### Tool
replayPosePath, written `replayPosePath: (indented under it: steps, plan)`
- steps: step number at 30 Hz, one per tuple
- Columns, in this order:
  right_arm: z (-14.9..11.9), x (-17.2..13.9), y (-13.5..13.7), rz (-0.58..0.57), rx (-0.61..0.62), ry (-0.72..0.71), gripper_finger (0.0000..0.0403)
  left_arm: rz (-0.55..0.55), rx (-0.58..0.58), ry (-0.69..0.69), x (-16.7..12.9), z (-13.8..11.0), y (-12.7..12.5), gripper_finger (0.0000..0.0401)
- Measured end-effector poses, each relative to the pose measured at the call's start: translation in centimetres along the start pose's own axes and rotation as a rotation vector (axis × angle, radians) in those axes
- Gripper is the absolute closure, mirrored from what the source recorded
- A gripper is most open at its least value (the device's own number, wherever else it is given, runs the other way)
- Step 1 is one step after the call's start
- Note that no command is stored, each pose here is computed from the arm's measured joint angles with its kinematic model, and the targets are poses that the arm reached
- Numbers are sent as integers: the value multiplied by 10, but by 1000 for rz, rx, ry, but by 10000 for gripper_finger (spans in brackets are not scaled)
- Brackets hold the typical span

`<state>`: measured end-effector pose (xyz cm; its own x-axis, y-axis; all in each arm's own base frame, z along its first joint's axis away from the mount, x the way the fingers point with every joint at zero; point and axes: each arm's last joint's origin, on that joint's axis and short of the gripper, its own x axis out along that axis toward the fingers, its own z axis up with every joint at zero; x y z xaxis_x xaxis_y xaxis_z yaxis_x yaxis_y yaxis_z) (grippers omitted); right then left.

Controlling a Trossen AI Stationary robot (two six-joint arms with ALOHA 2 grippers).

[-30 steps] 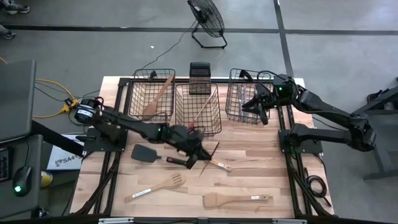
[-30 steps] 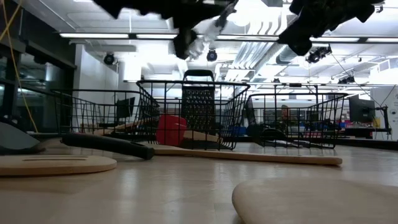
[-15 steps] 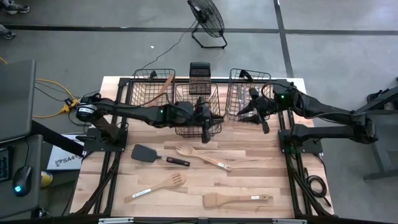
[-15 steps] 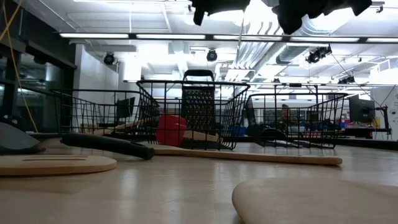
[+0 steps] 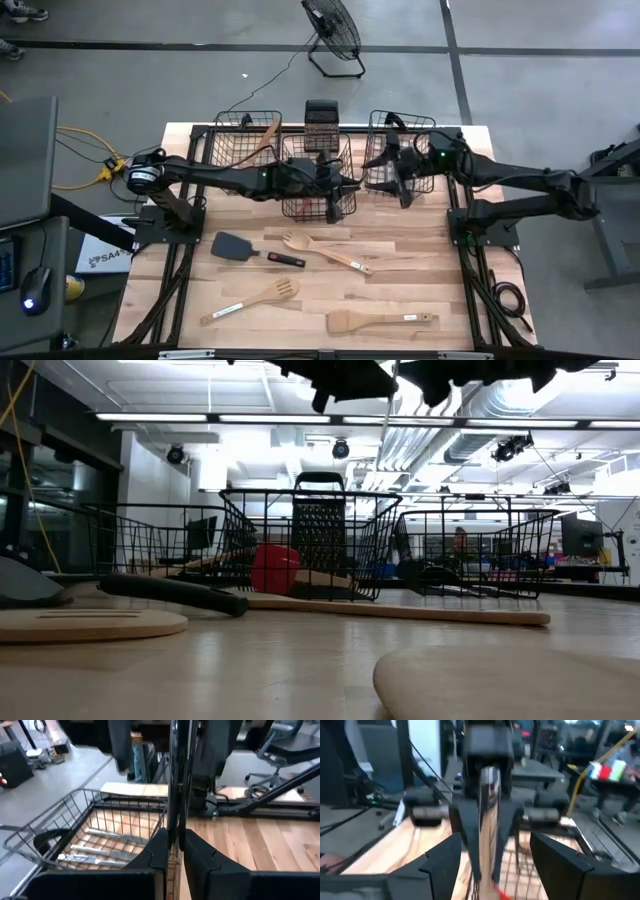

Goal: Pick & Place Kitchen Items
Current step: Put the silver table knife into the right wire basket

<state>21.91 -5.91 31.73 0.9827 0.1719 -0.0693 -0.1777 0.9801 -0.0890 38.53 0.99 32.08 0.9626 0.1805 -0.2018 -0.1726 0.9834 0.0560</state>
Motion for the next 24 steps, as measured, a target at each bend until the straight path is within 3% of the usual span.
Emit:
replayPosePath:
  steps: [4,12,24]
  plan:
    - [3,11,1,47,-13,-77,172,-1,4,15,1,-3,0,371]
    - [-2,20,0,47,-13,-75,184,0,2,9,1,-2,0,371]
    - [0,20,-1,29,-20,-87,341,0,2,10,1,-2,0,371]
